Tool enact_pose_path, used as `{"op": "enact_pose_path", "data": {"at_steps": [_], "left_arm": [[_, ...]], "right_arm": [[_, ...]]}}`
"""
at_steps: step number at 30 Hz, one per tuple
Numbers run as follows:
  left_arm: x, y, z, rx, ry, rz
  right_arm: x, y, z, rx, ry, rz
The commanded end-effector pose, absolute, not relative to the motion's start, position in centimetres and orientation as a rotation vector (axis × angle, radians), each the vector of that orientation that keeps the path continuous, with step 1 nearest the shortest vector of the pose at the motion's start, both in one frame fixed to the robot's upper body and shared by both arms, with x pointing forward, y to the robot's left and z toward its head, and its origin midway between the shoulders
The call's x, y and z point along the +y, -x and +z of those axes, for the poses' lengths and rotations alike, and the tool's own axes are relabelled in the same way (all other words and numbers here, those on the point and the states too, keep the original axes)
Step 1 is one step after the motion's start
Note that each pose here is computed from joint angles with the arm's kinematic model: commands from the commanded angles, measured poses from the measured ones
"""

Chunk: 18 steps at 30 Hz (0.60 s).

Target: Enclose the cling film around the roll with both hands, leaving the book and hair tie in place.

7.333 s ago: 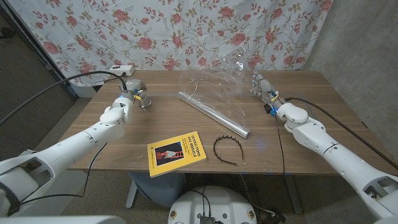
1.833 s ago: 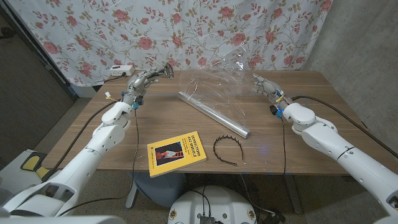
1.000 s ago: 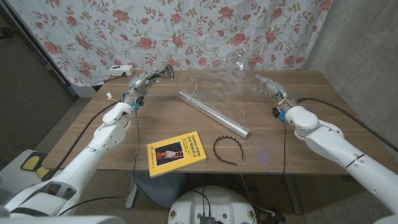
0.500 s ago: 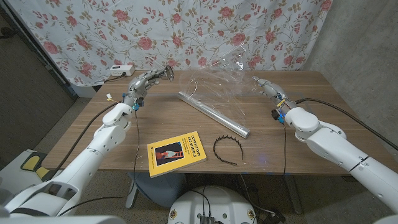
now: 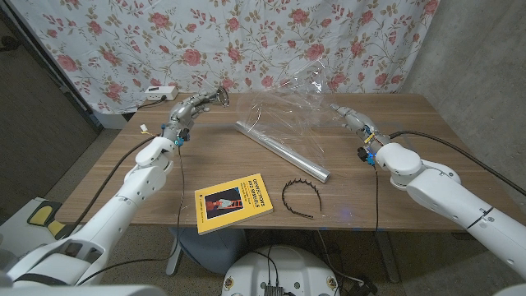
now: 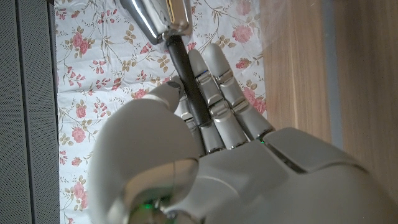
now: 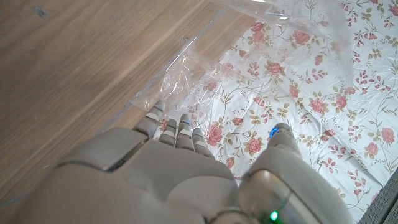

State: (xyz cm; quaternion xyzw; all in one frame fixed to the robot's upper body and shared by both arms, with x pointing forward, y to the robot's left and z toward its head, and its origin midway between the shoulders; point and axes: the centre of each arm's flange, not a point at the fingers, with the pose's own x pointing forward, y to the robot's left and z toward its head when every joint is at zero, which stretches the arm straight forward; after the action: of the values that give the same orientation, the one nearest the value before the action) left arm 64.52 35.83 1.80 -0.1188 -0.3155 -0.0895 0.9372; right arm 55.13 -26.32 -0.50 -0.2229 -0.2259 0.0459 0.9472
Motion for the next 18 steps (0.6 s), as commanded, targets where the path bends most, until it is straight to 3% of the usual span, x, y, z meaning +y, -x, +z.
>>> {"op": "enact_pose_path", "data": {"at_steps": [1, 18], "left_arm": [[36.22, -64.98, 2.19, -0.646, 0.245, -0.177], [35.76, -65.78, 2.06, -0.638, 0.251, -0.191]], "right_arm": [[-25.90, -54.33, -0.75, -0.441, 0.464, 0.113], [-25.40, -53.52, -0.98, -0.409, 0.485, 0.135]]}}
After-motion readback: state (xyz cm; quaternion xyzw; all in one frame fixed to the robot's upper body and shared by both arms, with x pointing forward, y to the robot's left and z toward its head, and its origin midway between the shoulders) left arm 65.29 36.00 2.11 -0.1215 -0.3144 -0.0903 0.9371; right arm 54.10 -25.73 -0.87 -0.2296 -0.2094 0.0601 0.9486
